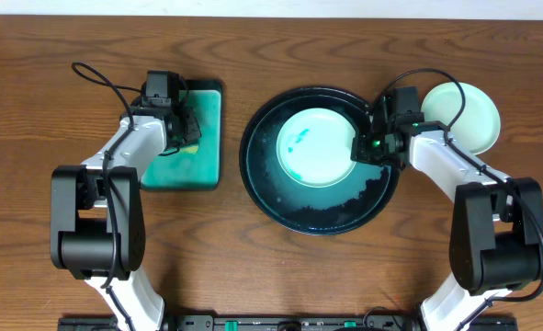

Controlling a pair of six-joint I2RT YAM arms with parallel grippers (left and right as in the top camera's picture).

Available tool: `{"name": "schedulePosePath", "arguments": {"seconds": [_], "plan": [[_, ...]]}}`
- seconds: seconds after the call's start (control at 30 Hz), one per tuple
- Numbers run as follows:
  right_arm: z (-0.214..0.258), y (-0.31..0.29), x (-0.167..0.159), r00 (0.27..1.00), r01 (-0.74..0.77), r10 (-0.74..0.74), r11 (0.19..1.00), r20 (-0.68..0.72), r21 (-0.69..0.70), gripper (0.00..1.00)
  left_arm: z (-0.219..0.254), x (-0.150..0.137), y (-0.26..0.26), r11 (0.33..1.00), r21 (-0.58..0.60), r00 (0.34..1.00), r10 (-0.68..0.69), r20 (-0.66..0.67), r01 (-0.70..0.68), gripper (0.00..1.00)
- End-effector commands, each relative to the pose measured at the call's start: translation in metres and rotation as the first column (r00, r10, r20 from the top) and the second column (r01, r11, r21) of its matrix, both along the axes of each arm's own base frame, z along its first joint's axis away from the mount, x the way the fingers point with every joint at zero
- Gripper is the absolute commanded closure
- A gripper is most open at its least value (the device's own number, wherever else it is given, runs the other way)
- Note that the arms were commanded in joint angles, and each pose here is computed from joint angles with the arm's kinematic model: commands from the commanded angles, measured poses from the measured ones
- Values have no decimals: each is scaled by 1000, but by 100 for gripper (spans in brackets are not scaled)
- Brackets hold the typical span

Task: Clean dirty plates on tray and stack at the side
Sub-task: 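Reach the right gripper to the remaining mint plate and grip its rim, then scrub the remaining mint plate with the left gripper's sponge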

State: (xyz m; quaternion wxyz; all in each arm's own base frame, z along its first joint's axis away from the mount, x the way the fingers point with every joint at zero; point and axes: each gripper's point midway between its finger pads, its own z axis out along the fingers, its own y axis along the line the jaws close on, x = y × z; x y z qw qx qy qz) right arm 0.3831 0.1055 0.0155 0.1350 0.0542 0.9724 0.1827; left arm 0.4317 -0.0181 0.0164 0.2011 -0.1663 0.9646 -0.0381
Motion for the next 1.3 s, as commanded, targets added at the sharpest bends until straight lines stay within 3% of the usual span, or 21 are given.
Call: {"name": "schedulePosePath", "arguments": {"seconds": [0.0,0.13,0.5,0.67,0.8,1.0,1.27], "plan": [[-14,2,-8,999,-9,7,999,-46,-44,99,-16,-5,5,1000,13,999,25,-33,-25,93],[-21,-1,-11,998,-6,2,997,-63,-72,99,0,0,25,990,120,997,71,9,-71,93],[-22,-4,-2,1000,-11,9,995,-22,-98,99,126,4,7,998,40,959,27,282,-40,93],[-22,-2,-2,1000,-14,12,996,-21,-91,99,130,1,-36,983,-143,956,-70,283,115,93],[-22,-2,-1,1000,-14,13,996,-20,-90,99,128,-3,-59,958,-258,965,-53,257,122,93],[-18,10,-3,993,-114,114,992,2,-48,99,130,-13,-107,935,-280,954,-145,262,219,93],[-18,11,-2,993,-119,120,992,8,-47,99,110,-27,-194,873,-282,905,-323,275,397,93]]}}
